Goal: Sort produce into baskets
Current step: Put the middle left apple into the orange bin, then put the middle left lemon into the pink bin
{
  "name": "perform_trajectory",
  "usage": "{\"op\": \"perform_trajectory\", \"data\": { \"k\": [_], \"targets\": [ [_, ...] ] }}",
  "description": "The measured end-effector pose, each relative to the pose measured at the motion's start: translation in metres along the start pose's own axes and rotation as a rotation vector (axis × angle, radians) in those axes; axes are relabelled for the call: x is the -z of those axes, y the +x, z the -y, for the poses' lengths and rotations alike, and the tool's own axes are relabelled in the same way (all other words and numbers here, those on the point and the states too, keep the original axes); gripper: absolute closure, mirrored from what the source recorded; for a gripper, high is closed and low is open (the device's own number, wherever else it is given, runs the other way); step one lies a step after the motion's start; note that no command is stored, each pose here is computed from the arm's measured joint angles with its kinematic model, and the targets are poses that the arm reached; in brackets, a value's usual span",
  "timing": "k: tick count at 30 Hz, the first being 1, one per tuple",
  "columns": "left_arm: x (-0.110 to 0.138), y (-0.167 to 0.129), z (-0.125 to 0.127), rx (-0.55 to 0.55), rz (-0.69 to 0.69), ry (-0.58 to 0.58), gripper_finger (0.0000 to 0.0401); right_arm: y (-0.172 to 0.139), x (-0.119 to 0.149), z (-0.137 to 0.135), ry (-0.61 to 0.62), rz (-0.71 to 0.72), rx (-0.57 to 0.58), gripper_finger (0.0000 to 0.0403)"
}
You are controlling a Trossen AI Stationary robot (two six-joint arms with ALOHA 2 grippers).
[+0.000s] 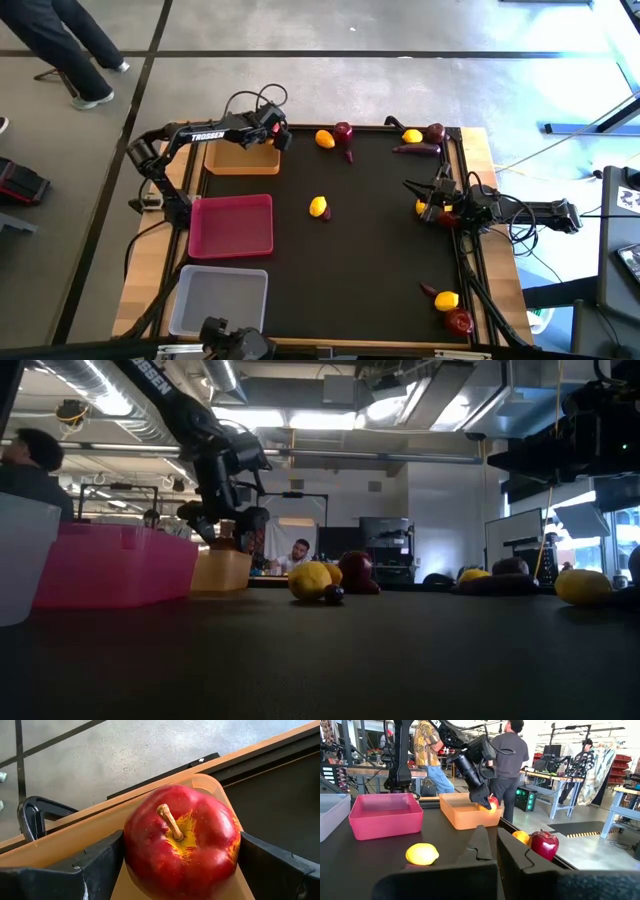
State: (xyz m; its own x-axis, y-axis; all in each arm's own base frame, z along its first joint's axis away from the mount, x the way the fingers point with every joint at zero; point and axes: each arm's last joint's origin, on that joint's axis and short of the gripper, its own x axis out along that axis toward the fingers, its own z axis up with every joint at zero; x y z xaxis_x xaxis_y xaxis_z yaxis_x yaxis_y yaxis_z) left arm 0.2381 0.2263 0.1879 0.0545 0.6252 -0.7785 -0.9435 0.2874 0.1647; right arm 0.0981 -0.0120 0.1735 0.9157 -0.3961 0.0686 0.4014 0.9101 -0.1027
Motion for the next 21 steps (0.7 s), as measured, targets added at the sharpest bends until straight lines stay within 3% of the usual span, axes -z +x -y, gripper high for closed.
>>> {"op": "perform_trajectory", "data": {
  "k": [9,16,21],
  "targets": [
    [0.0006,0.0004,-0.0001,-0.001,0.0,0.001,0.0051,0.0,0.0001,0.0,0.0,0.0,0.0,0.0402],
    [0.0016,0.0006,-0.0004,-0.004,-0.006,0.008,0.0009,0.0,0.0,0.0,0.0,0.0,0.0,0.0402],
    [0.0015,0.0006,-0.0003,-0.004,-0.005,0.008,0.0006,0.0,0.0,0.0,0.0,0.0,0.0,0.0402]
  ]
}}
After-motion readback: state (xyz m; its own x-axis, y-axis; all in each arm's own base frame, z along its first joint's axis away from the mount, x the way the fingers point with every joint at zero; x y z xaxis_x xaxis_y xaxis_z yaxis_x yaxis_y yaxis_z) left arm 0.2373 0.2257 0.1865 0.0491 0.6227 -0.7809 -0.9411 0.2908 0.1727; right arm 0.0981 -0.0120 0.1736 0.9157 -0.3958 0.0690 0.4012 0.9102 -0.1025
